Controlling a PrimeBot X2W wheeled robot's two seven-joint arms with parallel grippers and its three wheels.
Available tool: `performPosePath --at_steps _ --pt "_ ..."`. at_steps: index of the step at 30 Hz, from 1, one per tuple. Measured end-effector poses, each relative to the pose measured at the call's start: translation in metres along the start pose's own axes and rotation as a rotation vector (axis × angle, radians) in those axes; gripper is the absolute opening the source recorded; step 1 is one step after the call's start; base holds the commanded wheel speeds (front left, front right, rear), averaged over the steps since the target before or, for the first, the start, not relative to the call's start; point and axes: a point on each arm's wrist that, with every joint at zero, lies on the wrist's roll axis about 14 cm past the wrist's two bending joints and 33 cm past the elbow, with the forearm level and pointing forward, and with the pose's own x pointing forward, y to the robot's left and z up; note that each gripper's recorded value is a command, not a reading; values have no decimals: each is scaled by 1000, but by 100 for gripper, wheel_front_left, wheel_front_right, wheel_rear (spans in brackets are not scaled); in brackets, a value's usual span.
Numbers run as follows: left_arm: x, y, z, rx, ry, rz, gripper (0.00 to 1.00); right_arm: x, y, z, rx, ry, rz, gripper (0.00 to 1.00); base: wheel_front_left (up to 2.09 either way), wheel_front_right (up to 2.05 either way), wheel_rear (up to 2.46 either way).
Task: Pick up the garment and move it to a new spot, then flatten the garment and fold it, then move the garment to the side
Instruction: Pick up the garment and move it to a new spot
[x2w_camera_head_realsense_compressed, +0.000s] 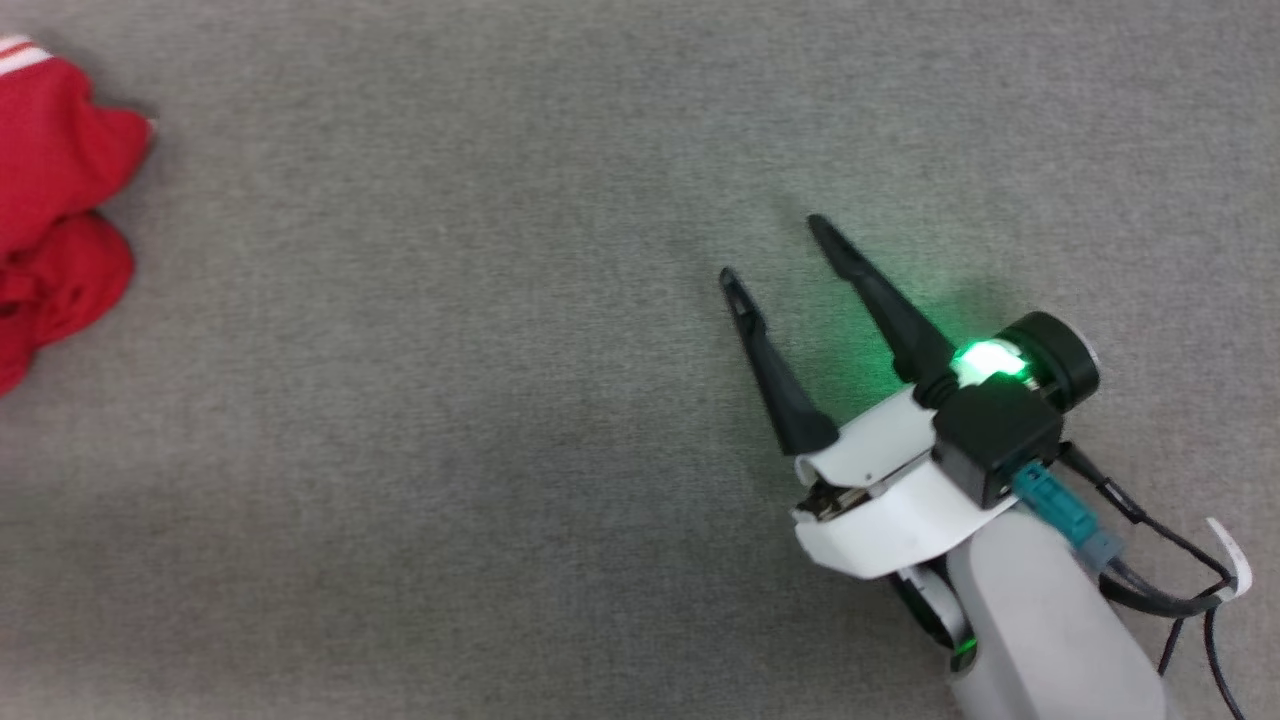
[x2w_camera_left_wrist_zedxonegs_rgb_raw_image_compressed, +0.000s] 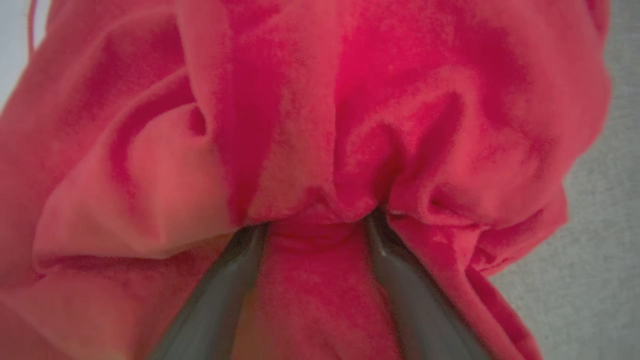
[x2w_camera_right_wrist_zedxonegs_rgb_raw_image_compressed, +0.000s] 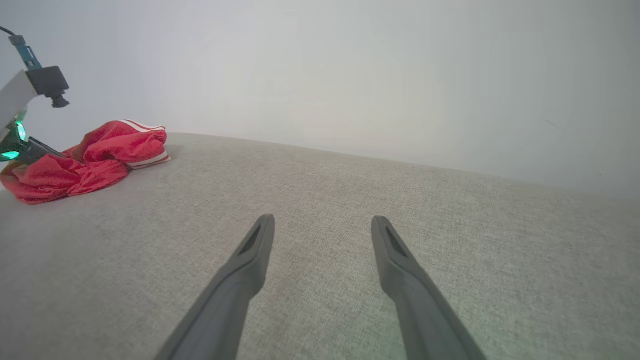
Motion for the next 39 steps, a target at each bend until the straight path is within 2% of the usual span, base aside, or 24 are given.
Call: performPosePath --at_steps 1,2,3,4,12,17,21,29,39 --pt "5 0 -1 -15 8 -4 89 -2 0 -2 -7 7 2 100 0 0 0" --pt "9 0 -2 -24 17 -7 38 -3 1 -3 -9 11 2 100 0 0 0" --pt "12 -1 -2 -27 25 -12 5 -6 1 -6 -12 21 0 100 0 0 0" --pt "15 -3 -3 -30 31 -16 0 -10 0 -9 -13 31 -4 100 0 0 0" --pt "5 -16 20 -70 -90 -32 0 -24 -11 1 -17 28 -62 100 0 0 0" --pt "-20 -66 54 -81 -232 -171 0 -31 -15 20 -7 -8 -92 100 0 0 0" --pt "-65 -84 85 -78 -353 -235 0 -36 -10 40 17 -53 -97 100 0 0 0" --pt "-132 -174 115 50 -448 -496 0 -59 -20 69 75 -131 -171 100 0 0 0" --pt "-140 -294 102 253 -366 -833 0 -90 -55 88 100 -196 -303 100 0 0 0"
